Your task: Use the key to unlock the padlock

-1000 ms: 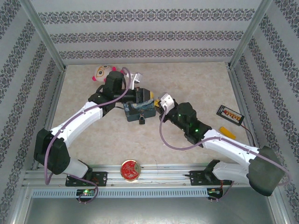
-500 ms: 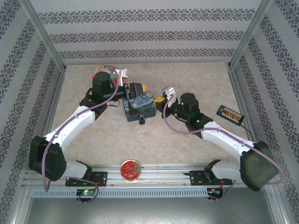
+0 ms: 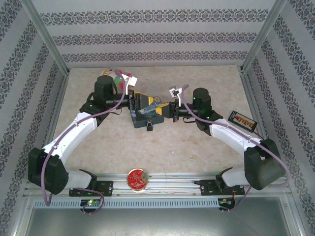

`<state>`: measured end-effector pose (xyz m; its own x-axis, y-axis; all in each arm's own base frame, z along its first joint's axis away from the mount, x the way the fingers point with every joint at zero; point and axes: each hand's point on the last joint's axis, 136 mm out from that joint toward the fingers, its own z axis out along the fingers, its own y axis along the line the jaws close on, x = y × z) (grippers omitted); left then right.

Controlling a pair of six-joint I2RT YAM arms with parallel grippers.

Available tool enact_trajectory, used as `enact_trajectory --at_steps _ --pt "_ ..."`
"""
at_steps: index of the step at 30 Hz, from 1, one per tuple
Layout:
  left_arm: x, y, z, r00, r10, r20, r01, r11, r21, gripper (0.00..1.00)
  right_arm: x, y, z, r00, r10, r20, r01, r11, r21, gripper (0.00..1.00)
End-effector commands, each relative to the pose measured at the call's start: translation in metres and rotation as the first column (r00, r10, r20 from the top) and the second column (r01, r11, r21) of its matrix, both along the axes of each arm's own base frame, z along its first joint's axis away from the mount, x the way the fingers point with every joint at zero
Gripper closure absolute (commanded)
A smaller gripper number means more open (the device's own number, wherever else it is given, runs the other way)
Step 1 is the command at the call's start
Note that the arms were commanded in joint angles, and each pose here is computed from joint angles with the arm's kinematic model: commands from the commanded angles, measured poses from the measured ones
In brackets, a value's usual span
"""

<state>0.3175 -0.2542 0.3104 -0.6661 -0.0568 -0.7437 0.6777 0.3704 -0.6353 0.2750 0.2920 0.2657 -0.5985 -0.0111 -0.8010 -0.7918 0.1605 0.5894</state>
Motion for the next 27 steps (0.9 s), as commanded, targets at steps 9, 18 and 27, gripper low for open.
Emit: enact_trajectory --at_steps 9,18,27 --pt "-0.017 -0.013 0.008 0.989 -0.141 0.040 0.143 0.989 -0.045 0.33 -0.015 0.004 0.028 0.995 0.090 0.034 -0.092 0.994 0.064 1.00" --pt "-0.015 -0.023 -0.001 0.980 -0.197 -0.015 0.195 0.975 -0.107 0.53 -0.017 0.010 0.034 0.994 0.104 0.045 -0.107 0.992 0.071 1.00" --pt "-0.013 -0.029 -0.002 0.974 -0.225 -0.034 0.218 0.965 -0.144 0.76 -0.015 0.012 0.032 0.994 0.097 0.048 -0.100 0.992 0.070 1.00"
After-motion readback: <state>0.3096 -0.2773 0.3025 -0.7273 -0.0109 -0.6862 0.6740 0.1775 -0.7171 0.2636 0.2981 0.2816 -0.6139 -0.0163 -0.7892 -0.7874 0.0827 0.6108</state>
